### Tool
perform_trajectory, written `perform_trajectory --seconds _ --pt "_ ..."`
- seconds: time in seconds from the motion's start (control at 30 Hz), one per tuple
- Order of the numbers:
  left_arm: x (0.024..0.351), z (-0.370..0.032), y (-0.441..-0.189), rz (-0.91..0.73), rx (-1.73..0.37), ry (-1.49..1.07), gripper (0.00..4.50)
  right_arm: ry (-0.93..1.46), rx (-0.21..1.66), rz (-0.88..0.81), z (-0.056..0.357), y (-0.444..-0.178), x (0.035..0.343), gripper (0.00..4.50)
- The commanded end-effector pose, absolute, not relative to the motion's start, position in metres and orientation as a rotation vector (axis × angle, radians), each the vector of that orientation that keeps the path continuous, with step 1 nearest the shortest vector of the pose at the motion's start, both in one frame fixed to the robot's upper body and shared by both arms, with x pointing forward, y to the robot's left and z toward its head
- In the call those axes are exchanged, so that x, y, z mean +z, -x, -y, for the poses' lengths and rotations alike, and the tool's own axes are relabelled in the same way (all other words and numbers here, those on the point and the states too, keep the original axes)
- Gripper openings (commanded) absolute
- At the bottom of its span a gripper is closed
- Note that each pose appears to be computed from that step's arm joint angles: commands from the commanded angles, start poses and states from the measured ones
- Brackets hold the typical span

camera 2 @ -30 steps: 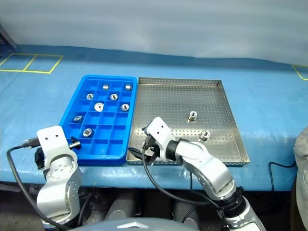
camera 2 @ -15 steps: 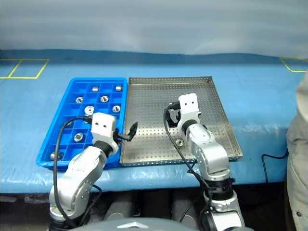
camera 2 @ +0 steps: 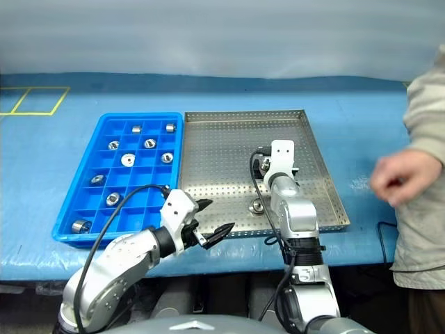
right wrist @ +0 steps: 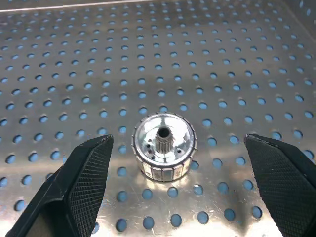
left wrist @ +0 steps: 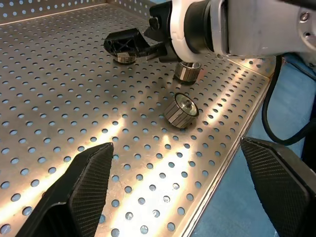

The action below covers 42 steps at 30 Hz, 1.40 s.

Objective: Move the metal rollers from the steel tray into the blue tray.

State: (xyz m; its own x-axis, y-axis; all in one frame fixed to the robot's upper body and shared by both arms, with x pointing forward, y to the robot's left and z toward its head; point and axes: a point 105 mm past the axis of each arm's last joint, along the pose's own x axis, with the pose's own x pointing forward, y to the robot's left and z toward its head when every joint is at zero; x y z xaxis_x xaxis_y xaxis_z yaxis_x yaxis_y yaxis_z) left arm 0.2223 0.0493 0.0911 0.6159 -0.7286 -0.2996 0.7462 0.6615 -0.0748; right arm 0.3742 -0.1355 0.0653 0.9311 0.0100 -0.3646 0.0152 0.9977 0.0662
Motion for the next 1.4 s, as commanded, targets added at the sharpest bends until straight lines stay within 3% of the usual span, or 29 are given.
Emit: perform_trajectory --seconds 0.03,0.1,0.17,0.43,0.7,0.93,1.17,1.4 --pt "0.104 -0.046 -0.222 -0.254 -0.856 -0.064 4.47 -0.104 0.027 -0.334 0.129 -0.378 0.073 4.5" --pt "0.104 -0.046 -0.226 -0.247 -0.84 -0.068 4.47 -0.098 0.038 -0.339 0.127 -0.379 0.069 4.5" --pt "0.105 -0.046 -0.227 -0.244 -0.835 -0.068 4.5 -0.088 0.032 -0.343 0.127 -0.38 0.066 4.11" --pt "0.102 -0.052 -0.229 -0.251 -0.796 -0.102 4.5 -0.083 0.053 -0.31 0.123 -0.385 0.073 1.7" --pt "0.109 -0.075 -0.251 -0.18 -0.528 -0.068 4.5 -0.055 0.365 -0.144 0.056 -0.374 0.133 1.7" --pt "0.118 -0.114 -0.261 -0.101 -0.222 -0.079 4.5 -0.028 0.635 -0.083 -0.01 -0.351 0.161 1.7" --pt "0.12 -0.143 -0.253 -0.083 -0.021 -0.087 4.5 -0.029 0.785 -0.105 -0.051 -0.34 0.158 1.7" --pt "0.116 -0.151 -0.244 -0.102 0.038 -0.069 4.5 -0.034 0.84 -0.159 -0.067 -0.344 0.143 1.7"
